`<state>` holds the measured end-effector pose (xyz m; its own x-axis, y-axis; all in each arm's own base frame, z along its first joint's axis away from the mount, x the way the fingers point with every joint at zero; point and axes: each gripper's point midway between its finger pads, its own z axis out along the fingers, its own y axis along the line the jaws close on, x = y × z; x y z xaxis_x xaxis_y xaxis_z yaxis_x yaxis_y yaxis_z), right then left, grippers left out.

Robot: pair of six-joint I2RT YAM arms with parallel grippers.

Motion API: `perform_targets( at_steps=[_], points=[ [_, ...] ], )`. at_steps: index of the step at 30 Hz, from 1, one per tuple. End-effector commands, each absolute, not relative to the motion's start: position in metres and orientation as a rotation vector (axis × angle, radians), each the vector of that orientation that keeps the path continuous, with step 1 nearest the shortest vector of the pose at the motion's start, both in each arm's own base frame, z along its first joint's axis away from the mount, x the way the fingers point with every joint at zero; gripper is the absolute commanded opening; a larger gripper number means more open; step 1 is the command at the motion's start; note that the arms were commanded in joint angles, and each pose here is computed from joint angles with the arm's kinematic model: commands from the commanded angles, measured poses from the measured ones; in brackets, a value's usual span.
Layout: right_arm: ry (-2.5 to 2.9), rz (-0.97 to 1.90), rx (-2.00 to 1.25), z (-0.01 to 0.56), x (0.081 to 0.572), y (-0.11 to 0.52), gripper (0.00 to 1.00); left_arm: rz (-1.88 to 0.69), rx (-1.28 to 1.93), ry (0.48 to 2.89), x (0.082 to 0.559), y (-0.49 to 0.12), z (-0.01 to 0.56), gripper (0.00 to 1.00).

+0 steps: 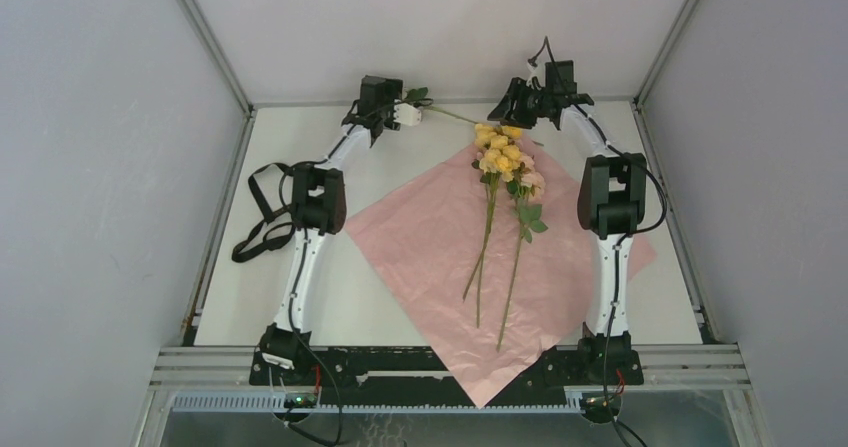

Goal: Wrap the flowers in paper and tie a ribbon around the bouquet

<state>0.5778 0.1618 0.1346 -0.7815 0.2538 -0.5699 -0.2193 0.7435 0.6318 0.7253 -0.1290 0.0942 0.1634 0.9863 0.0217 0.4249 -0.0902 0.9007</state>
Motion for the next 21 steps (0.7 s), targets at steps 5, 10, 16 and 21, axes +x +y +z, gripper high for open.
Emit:
perform_targets(
  at_steps=[5,10,16,21],
  points=[
    [2.145,0.847,-0.112,0.197,0.574,0.170,0.57,1.015,1.634,1.128,0.753,-0.131,0.116,0.97],
    [2.176,0.811,-0.139,0.190,0.564,0.168,0.57,0.991,1.589,1.059,0.757,-0.133,0.119,0.54],
    [2.199,0.786,-0.143,0.191,0.552,0.165,0.57,1.056,1.324,1.022,0.758,-0.121,0.173,0.00],
    [2.167,0.799,-0.235,0.211,0.536,0.184,0.57,1.101,1.073,1.109,0.735,-0.073,0.253,0.00]
  ],
)
